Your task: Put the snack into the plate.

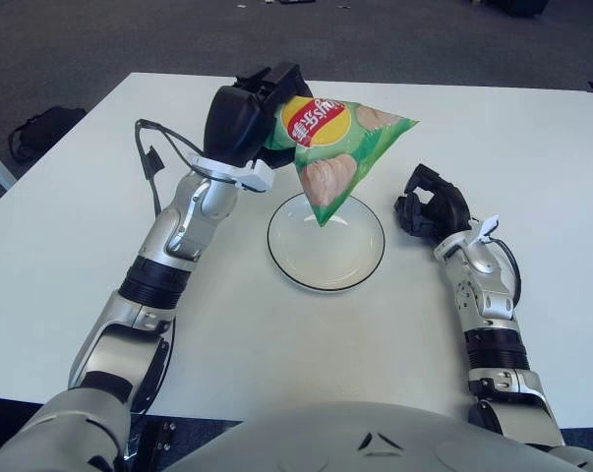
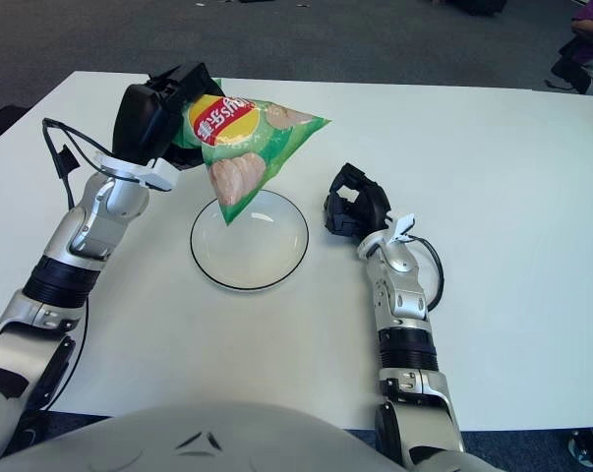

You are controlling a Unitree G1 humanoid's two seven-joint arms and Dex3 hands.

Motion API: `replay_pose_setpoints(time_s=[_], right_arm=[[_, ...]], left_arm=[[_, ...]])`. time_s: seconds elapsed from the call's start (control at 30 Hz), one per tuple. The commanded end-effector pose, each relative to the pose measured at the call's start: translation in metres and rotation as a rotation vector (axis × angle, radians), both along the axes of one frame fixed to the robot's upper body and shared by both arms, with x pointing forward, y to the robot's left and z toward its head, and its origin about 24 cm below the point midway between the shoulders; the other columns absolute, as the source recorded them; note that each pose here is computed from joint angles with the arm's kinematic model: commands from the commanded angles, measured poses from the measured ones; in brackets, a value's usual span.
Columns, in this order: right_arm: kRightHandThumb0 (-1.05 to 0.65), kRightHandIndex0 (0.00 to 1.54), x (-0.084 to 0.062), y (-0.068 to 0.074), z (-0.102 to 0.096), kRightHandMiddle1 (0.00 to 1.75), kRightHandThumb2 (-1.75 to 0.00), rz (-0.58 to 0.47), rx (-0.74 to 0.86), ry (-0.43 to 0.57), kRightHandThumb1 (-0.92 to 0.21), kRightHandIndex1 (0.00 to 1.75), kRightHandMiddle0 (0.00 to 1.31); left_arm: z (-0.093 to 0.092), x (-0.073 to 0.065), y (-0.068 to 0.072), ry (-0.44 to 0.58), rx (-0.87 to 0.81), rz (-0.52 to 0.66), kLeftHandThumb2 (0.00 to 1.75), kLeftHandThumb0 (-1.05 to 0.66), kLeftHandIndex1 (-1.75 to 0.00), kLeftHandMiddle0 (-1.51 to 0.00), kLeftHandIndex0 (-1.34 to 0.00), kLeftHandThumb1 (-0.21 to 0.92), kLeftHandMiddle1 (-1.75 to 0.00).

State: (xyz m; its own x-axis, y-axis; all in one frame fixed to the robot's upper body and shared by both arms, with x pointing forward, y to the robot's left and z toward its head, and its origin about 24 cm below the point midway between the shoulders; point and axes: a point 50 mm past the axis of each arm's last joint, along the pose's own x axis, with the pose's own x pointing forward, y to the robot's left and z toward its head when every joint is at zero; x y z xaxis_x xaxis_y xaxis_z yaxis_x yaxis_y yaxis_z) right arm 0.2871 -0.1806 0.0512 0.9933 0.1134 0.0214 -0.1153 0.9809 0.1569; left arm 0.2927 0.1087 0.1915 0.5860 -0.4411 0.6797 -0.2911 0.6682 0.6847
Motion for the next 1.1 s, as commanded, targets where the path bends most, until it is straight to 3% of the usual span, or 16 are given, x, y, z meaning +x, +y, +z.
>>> replay_pose_setpoints(time_s=[0.0,0.53,0.93,1.07], right_arm=[[-0.51,1.26,-0.015,-0.003,-0.032,1.75,-1.41,-0.022,0.005,0.152,-0.24,1.75,0.67],[-0.51,1.26,-0.012,-0.003,-0.032,1.75,-1.42,0.002,-0.015,0.174,-0.24,1.75,0.68],[-0.5,1.24,-0.013,-0.001,-0.031,1.75,-1.37,0.019,-0.037,0.174,-0.27,1.75,0.65],[-0.49,1.23,-0.013,-0.001,-0.03,1.75,-1.34,0.021,-0.043,0.171,-0.29,1.75,0.63]], left_arm=[[-0.002,-0.006,-0.004,0.013,0.001,-0.054,1.75,0.0,-1.75,-0.89,-0.67,-0.06,-1.74],[-0.022,-0.017,-0.025,0.126,0.141,-0.173,1.75,0.0,-1.75,-0.89,-0.67,-0.06,-1.75],[-0.038,-0.018,-0.029,0.224,0.248,-0.21,1.75,0.0,-1.75,-0.9,-0.67,-0.07,-1.72],[-0.041,-0.018,-0.029,0.23,0.362,-0.21,1.75,0.0,-1.75,-0.92,-0.67,-0.07,-1.7]])
